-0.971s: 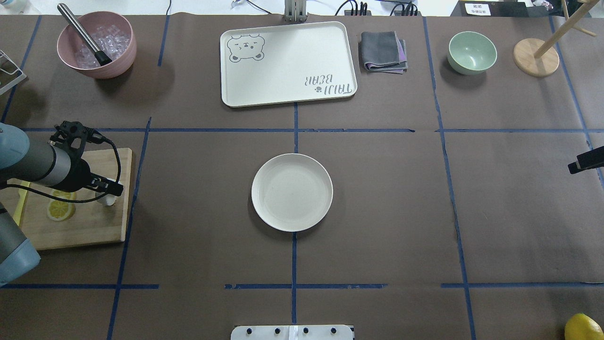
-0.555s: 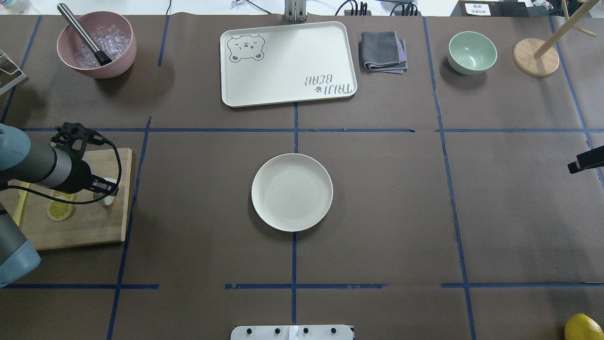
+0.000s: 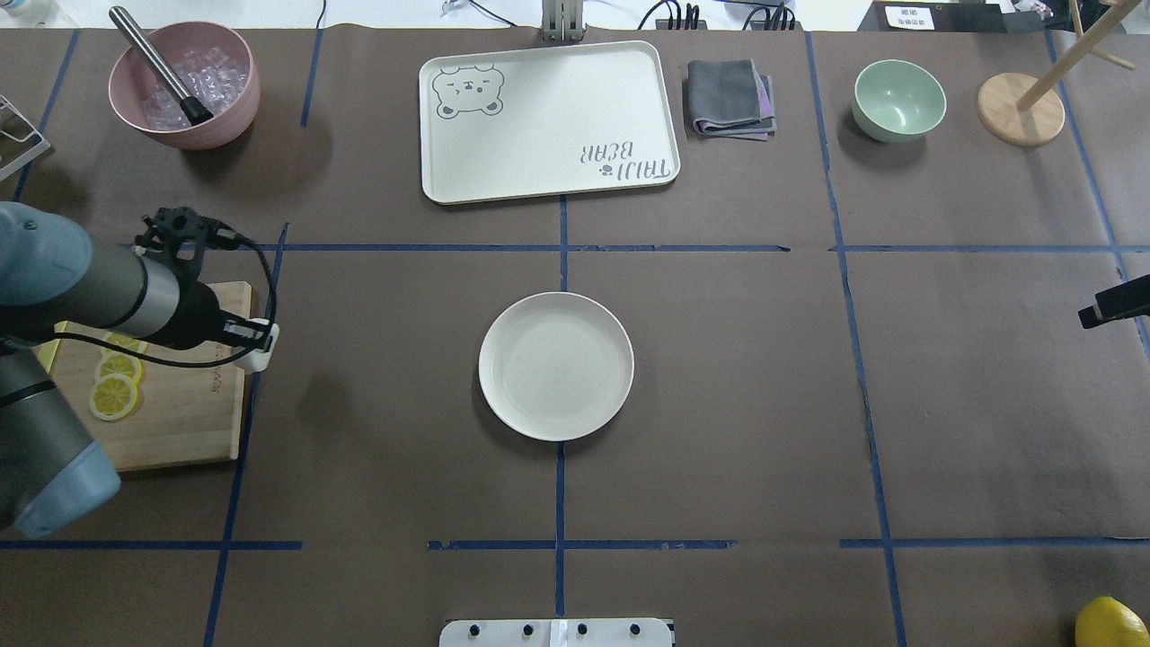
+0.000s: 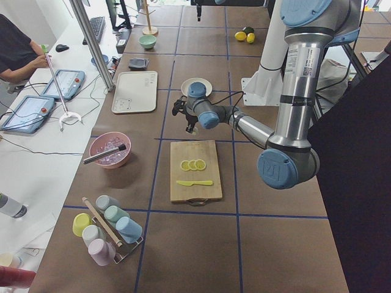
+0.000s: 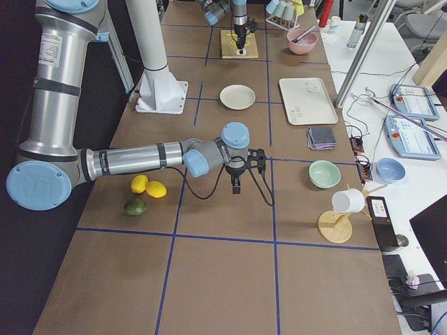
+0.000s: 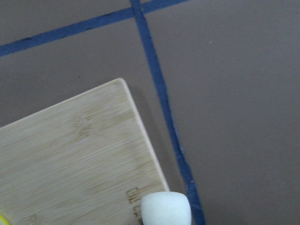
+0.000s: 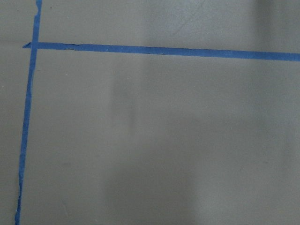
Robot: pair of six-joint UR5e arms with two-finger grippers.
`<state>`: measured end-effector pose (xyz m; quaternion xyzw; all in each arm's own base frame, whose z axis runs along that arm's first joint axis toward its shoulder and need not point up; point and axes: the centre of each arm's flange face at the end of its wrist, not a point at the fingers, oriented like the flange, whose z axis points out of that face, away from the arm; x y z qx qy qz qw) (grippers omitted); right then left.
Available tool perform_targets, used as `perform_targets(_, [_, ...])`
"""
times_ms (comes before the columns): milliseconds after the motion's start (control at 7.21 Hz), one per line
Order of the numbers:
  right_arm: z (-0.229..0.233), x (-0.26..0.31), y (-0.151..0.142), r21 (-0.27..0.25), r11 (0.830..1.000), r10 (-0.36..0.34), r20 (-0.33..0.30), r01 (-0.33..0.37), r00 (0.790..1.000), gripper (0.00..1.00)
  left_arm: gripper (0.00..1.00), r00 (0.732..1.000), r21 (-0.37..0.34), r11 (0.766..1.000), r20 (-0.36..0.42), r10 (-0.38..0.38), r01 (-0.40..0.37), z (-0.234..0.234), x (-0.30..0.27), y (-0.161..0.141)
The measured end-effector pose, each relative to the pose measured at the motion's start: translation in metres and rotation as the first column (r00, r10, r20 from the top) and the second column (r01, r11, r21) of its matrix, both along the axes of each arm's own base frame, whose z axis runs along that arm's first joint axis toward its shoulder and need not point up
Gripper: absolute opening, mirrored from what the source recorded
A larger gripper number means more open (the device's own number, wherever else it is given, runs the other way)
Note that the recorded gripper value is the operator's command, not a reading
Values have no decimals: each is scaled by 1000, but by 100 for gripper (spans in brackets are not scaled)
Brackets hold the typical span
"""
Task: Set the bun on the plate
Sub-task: 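Carry the bun with the left gripper over the white plate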
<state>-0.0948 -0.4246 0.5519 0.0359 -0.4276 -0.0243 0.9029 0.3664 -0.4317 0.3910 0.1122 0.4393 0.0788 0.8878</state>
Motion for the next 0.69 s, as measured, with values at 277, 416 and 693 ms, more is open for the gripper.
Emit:
perform_targets(277, [1, 0, 0, -6, 1000, 0, -2, 0, 1000, 100, 30, 999, -113, 993, -32, -36, 32, -118, 88, 16])
perform_targets(416, [3, 0, 0, -10, 1000, 0, -3, 0, 1000, 100, 30, 997, -148, 987, -32, -64, 59, -163, 122, 31])
perform_targets(693, [6, 0, 1, -15, 1000, 1, -5, -1, 1000, 100, 30, 991, -196, 972, -8, -131, 126, -215, 194, 35])
